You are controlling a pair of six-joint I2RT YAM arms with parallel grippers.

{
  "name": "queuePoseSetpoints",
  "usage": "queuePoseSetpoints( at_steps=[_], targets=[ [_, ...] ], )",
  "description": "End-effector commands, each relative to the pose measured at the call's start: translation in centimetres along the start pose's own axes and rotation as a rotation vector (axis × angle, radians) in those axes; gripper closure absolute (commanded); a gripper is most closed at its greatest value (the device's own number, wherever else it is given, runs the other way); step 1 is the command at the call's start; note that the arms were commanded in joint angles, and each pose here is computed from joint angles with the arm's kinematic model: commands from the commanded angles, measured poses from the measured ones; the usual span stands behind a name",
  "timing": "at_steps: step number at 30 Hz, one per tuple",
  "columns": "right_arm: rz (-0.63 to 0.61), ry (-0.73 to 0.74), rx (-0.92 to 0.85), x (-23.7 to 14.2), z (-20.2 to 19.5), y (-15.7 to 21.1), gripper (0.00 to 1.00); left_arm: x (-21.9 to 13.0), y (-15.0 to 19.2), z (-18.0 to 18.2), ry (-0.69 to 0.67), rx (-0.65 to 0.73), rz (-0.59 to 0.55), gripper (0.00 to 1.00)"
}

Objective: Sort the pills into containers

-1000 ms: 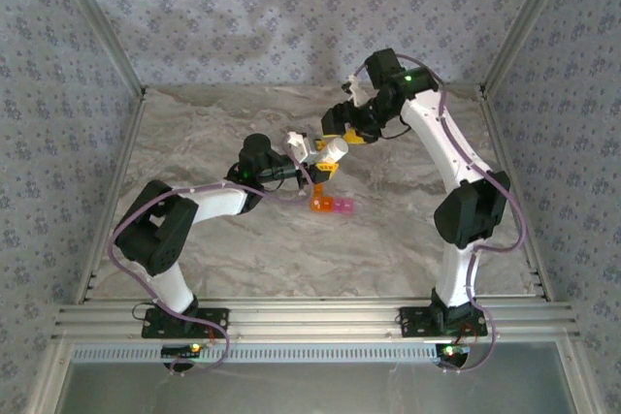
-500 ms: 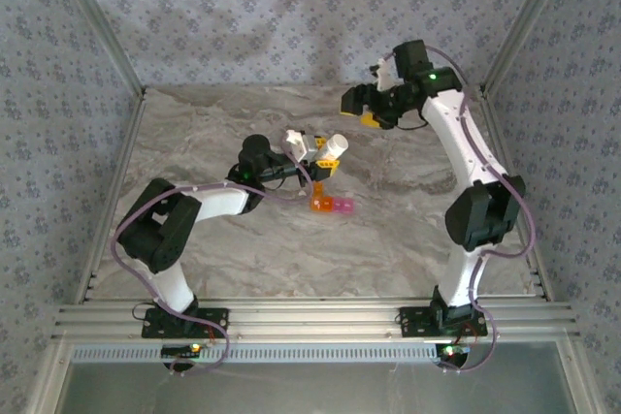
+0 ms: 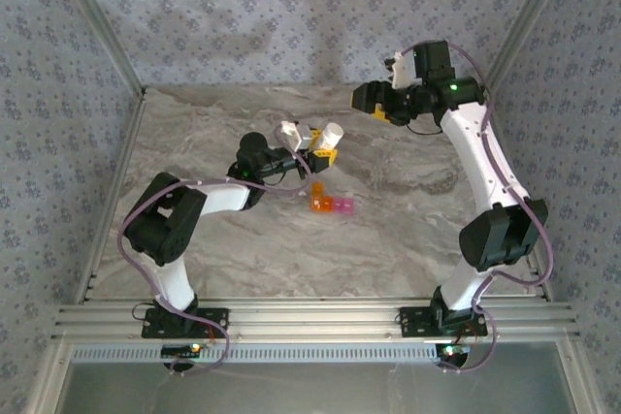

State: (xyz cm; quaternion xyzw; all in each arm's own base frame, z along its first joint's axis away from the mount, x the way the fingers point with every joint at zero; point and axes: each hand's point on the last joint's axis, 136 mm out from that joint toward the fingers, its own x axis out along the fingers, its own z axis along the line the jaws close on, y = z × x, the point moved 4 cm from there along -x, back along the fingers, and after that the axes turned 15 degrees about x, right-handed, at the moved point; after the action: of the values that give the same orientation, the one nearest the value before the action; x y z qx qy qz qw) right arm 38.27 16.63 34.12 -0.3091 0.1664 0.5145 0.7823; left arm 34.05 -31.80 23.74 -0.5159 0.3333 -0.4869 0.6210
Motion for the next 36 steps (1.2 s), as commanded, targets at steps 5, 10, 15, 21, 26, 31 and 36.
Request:
queuePoseSetpoints(
  at_steps=[5,10,15,21,26,31,36],
  targets=[
    [0.053,-0.037,-0.146,0.5,2.0,1.9,0.20,0.5,-1.5,1.3,-0.004,-0.006,-0.064,1.00],
    [0.079,-0.033,-0.188,1.7,2.7,2.7,0.19,0.7,-1.6,1.4,0.005,-0.013,-0.062,1.00],
    [0.089,-0.010,-0.201,2.4,2.8,2.8,0.19,0.7,-1.7,1.5,0.008,-0.014,-0.063,1.00],
    [0.100,0.028,-0.207,3.2,2.4,2.9,0.19,0.7,-1.9,1.4,0.013,-0.014,-0.067,1.00],
    [0.111,0.032,-0.214,3.5,2.5,3.0,0.20,0.7,-2.0,1.4,0.016,-0.013,-0.071,1.00],
    [0.116,0.027,-0.215,3.8,2.8,3.1,0.22,0.7,-2.1,1.3,0.015,-0.016,-0.071,1.00],
    [0.125,0.024,-0.216,4.1,2.9,3.2,0.25,0.6,-2.1,1.3,0.015,-0.014,-0.070,1.00]
  ],
)
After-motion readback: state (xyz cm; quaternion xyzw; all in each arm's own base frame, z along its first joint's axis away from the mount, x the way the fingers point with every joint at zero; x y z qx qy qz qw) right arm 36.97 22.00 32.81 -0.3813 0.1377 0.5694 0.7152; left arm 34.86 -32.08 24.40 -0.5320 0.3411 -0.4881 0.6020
